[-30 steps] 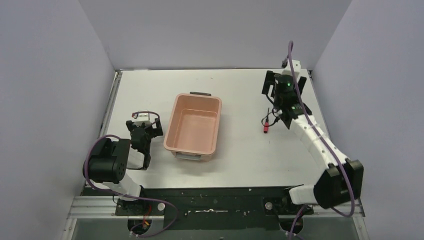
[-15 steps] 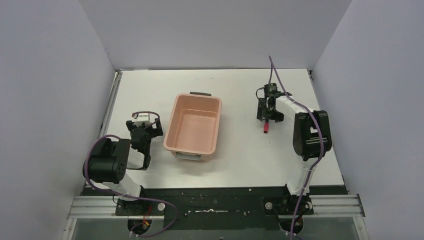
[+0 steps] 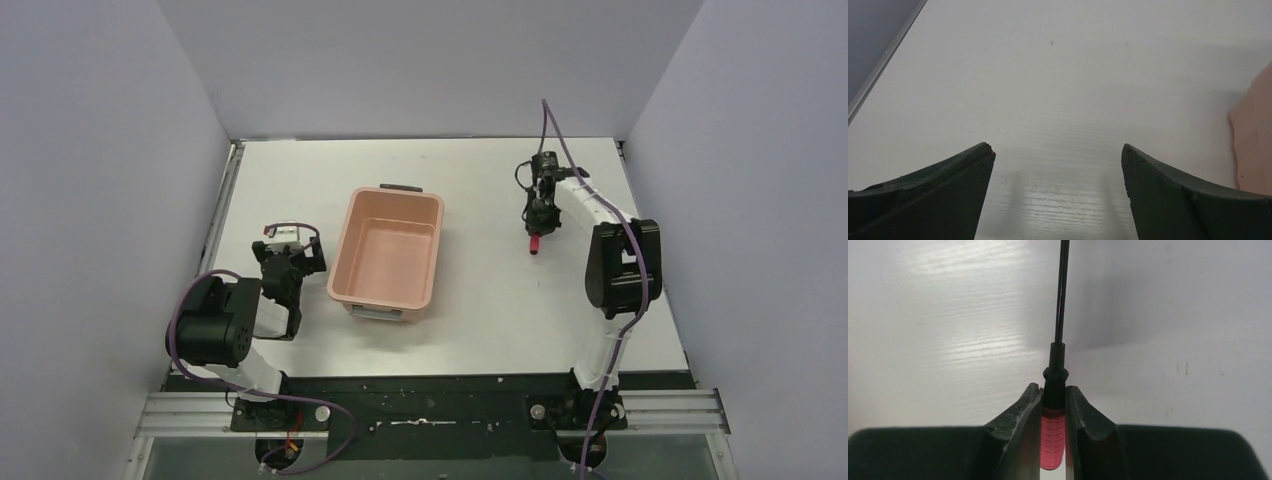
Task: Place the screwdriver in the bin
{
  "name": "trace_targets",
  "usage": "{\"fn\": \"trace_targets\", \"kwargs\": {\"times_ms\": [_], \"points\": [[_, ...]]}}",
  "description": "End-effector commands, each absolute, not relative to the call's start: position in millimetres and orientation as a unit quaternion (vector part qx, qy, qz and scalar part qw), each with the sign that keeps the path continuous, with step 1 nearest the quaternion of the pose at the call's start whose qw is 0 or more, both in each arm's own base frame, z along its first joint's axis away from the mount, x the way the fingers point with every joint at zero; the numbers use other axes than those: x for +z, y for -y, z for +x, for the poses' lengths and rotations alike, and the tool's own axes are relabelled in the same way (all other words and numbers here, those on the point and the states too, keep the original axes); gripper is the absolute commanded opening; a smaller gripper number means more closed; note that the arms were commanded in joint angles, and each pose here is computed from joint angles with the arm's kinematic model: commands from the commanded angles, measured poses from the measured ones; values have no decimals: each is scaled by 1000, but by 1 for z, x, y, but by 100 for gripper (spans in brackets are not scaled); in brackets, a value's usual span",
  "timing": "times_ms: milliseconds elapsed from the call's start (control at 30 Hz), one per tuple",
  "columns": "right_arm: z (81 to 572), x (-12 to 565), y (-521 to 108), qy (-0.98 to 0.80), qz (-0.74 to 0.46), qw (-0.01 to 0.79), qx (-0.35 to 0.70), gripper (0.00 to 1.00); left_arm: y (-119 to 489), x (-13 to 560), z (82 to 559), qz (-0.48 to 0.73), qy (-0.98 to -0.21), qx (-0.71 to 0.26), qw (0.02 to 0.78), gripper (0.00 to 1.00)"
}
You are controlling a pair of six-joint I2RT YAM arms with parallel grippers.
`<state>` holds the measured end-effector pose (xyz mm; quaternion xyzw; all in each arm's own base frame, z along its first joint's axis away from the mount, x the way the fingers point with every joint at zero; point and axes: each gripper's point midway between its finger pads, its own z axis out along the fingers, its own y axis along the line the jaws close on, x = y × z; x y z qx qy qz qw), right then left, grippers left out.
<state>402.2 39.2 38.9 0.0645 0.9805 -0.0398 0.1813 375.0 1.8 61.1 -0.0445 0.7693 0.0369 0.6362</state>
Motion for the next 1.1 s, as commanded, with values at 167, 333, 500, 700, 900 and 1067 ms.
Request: {"fn": "trace_targets", "kwargs": {"times_ms": [167,333,500,700,900,1067], "points": [[388,181,-59,-985,10,172,-30,0,-2,73,381,-43,-755,36,653,97],[391,243,-86,-966,19,256,-9,0,-2,73,381,-43,-755,35,653,97],[391,289,-149,-936,9,351,20,0,-2,74,381,-43,-755,36,653,97],[361,319,-304,-875,-66,458,141,0,-3,73,381,-43,-755,36,653,97],[330,288,-396,-855,-123,473,176,0,-2,73,381,-43,-755,36,653,97],[325,215,-411,-875,-133,435,166,0,-2,73,381,-43,-755,36,653,97]]}}
